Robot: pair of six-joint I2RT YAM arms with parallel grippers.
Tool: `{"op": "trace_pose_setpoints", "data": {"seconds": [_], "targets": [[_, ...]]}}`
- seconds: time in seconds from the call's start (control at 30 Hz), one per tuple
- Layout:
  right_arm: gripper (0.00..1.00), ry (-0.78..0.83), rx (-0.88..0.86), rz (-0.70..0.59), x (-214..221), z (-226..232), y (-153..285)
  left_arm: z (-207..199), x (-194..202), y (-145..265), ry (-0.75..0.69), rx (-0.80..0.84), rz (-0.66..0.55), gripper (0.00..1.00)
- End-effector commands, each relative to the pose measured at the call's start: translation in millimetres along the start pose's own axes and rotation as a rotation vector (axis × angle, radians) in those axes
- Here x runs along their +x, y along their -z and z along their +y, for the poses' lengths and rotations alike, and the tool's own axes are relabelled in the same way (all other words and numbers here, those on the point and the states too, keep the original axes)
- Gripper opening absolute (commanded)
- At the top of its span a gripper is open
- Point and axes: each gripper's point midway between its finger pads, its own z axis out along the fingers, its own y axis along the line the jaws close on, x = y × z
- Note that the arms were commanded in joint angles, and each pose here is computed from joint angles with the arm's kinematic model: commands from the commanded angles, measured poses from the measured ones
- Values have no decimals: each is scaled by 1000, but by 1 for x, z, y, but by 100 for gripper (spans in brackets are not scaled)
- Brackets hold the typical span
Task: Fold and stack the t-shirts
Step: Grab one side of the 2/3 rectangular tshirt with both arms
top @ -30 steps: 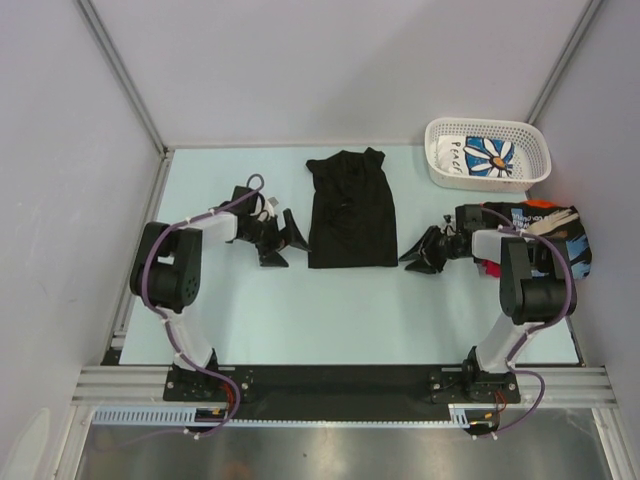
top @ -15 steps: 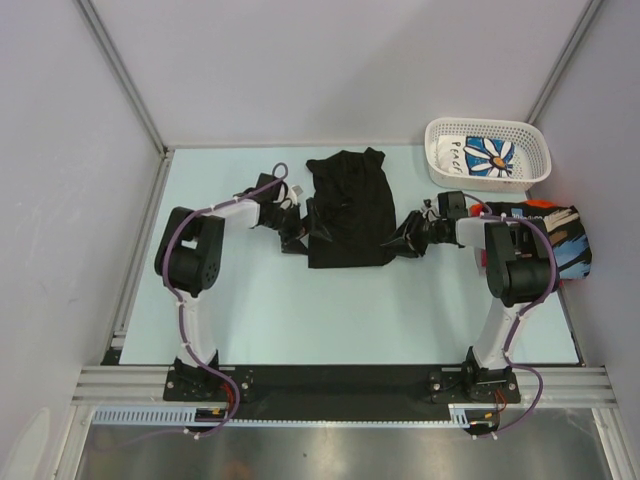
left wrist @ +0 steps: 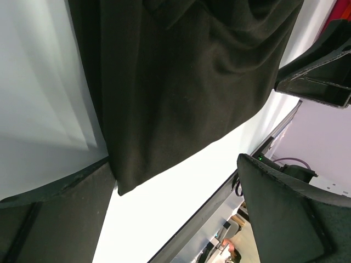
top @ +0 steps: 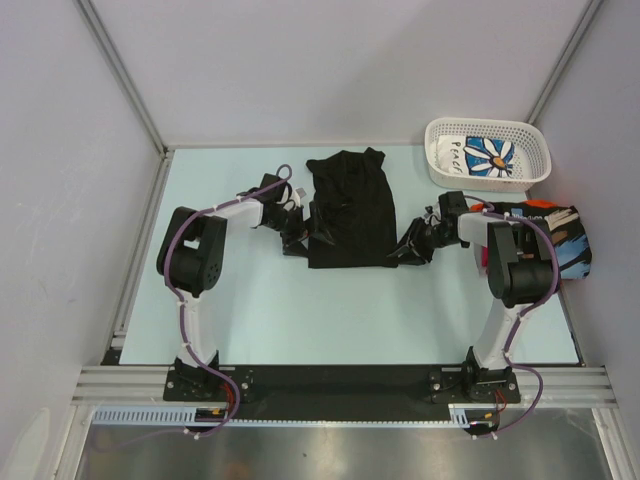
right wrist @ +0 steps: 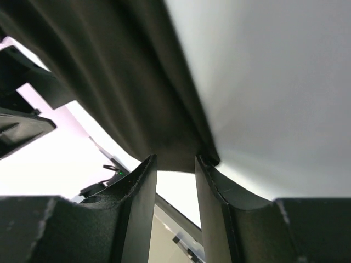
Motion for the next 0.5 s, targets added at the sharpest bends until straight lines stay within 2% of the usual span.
{"op": "trace_pose_setpoints", "data": {"seconds": [0.0,0.27,0.47], "targets": [[39,44,37,-36,-2,-2,22,44,21,-9,14,-152,49,100],[39,35,68,-41,-5,-19,24,46,22,-9,14,-159,51,100],[39,24,63,-22,-8,-22,11,46,21,-10,17,-159,52,99]]}}
